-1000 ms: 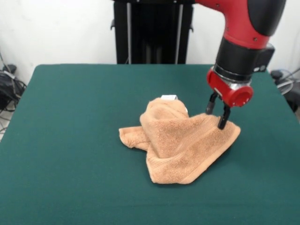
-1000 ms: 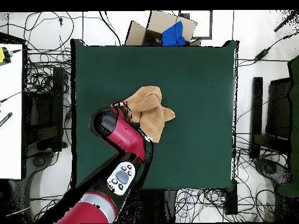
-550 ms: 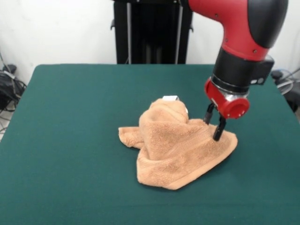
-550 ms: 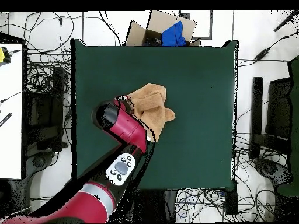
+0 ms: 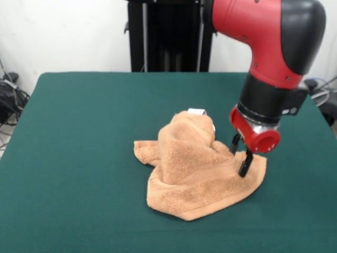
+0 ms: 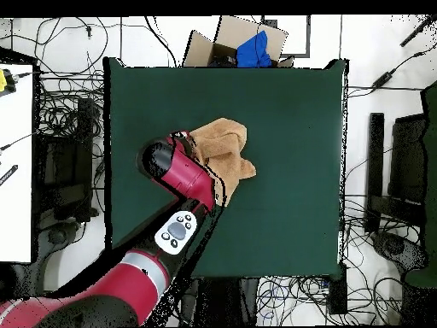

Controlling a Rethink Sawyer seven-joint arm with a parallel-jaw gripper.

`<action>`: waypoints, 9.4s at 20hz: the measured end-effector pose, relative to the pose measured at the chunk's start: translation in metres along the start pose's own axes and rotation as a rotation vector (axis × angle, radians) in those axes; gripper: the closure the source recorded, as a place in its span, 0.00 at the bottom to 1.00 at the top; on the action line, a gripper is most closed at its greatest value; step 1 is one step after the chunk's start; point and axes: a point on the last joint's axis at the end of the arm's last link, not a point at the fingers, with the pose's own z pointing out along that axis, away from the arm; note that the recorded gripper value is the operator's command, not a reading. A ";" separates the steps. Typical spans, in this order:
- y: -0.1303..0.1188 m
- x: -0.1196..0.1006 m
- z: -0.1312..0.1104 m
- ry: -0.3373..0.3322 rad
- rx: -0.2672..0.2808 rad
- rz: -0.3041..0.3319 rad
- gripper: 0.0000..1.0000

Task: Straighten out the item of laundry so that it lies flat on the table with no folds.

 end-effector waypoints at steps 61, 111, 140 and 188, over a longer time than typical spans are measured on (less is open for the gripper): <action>0.044 -0.121 -0.145 -0.024 -0.055 0.108 0.00; -0.001 -0.091 -0.011 -0.161 -0.122 -0.009 0.00; -0.022 -0.075 0.037 -0.147 -0.091 -0.034 0.00; -0.148 -0.023 -0.012 0.075 0.010 -0.318 0.00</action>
